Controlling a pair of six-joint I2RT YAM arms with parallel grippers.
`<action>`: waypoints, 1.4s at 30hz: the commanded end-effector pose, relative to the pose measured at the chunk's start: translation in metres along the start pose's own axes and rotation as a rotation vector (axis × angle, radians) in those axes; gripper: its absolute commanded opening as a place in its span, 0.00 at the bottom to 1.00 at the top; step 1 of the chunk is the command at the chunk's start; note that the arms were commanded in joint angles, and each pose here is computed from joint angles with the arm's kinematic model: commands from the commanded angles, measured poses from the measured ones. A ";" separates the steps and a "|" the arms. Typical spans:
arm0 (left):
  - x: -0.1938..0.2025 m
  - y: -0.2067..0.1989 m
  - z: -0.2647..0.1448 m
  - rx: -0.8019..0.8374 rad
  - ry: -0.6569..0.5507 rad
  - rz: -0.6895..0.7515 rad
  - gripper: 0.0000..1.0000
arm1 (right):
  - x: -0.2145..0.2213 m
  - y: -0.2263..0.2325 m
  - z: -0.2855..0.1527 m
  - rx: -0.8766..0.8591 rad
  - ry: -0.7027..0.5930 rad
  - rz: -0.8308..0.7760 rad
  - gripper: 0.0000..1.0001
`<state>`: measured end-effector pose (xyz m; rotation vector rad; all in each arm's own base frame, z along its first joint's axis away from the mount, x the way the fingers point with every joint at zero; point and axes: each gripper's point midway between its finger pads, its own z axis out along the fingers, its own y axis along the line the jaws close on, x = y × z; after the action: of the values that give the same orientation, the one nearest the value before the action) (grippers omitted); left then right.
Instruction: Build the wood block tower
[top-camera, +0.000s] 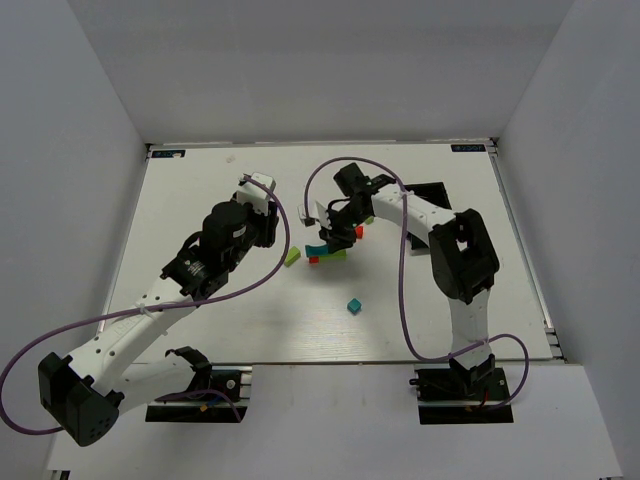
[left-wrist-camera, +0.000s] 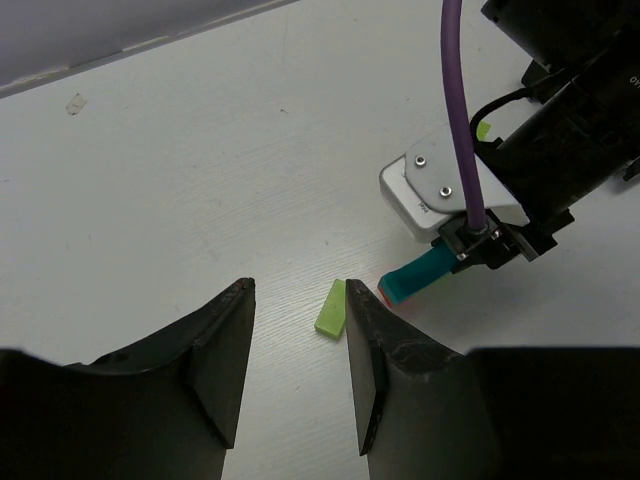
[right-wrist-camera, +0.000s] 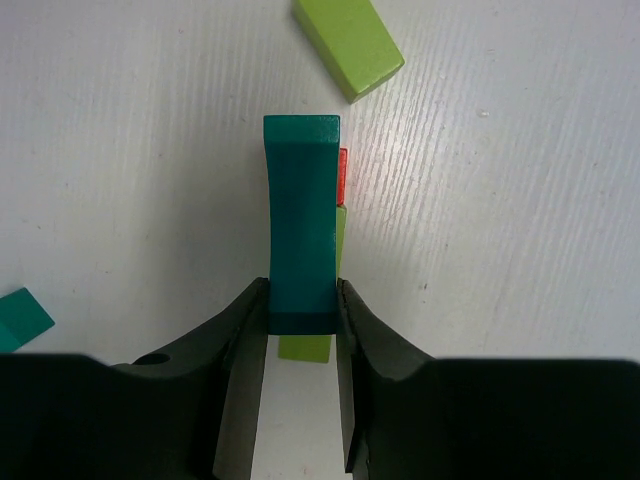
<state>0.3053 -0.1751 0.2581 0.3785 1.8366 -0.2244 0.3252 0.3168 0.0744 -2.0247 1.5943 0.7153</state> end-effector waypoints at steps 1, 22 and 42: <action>-0.005 0.004 -0.003 -0.012 -0.026 -0.006 0.52 | -0.010 -0.004 -0.013 0.056 -0.005 -0.006 0.00; -0.005 0.004 -0.003 -0.012 -0.026 -0.006 0.52 | -0.006 -0.003 -0.006 0.079 0.021 -0.003 0.00; -0.005 0.004 -0.003 -0.012 -0.026 -0.006 0.52 | 0.004 -0.003 0.000 0.072 0.046 0.005 0.00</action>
<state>0.3054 -0.1746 0.2582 0.3771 1.8362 -0.2222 0.3287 0.3120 0.0638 -2.0068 1.6582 0.6174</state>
